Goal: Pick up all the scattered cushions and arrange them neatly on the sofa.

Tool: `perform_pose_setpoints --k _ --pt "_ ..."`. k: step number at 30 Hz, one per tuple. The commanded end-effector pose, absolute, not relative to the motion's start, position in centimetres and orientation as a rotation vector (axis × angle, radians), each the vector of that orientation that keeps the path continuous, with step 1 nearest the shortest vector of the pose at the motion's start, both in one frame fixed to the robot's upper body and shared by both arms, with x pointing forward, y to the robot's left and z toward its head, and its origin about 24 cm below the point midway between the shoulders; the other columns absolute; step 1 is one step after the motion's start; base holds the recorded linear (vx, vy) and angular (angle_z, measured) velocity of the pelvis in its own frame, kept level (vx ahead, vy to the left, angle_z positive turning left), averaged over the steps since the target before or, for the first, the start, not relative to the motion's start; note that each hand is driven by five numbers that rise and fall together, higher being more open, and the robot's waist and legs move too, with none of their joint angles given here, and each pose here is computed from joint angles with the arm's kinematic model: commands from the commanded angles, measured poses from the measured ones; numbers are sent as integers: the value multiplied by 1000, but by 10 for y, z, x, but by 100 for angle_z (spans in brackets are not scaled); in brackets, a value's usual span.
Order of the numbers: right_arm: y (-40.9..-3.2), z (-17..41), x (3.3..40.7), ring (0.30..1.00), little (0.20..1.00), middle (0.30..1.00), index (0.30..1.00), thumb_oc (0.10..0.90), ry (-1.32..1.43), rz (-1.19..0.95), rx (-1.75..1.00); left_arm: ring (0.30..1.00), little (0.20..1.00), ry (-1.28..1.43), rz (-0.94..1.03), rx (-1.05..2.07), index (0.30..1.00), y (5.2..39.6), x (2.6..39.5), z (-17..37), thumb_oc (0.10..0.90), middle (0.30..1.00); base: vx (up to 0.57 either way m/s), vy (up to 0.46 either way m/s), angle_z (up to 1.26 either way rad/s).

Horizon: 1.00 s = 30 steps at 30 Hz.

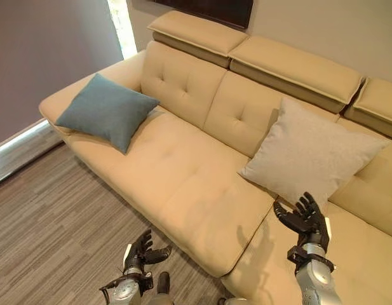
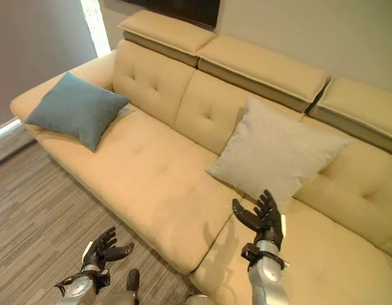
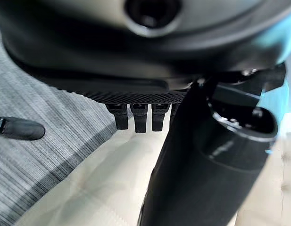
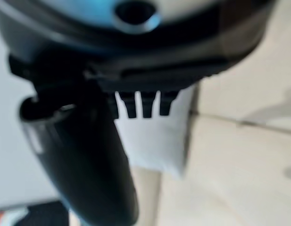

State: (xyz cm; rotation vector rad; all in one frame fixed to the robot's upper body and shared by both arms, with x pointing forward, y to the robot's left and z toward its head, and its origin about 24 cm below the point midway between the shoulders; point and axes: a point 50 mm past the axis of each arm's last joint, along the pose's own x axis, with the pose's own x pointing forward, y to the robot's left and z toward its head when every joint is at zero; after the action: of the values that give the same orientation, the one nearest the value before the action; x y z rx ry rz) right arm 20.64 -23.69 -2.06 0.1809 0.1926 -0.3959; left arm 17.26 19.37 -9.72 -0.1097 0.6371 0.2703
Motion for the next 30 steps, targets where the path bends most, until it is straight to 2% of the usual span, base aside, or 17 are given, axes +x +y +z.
perform_pose_setpoints --k 1,10,18,30 --pt "-245 30 228 900 900 900 900 800 -53 -332 156 900 900 411 280 -170 900 196 211 -62 800 900 -330 -114 13" --pt "-240 15 220 900 900 900 900 800 11 -299 172 900 900 495 302 -214 900 185 198 -79 800 900 -203 -15 76" --pt "-228 11 225 900 900 900 900 800 47 -256 170 900 900 517 226 -179 900 173 198 -81 800 900 -46 204 103" --pt "-193 16 246 900 900 900 900 800 37 -112 190 900 900 593 262 -154 900 185 184 -93 800 900 20 200 12"
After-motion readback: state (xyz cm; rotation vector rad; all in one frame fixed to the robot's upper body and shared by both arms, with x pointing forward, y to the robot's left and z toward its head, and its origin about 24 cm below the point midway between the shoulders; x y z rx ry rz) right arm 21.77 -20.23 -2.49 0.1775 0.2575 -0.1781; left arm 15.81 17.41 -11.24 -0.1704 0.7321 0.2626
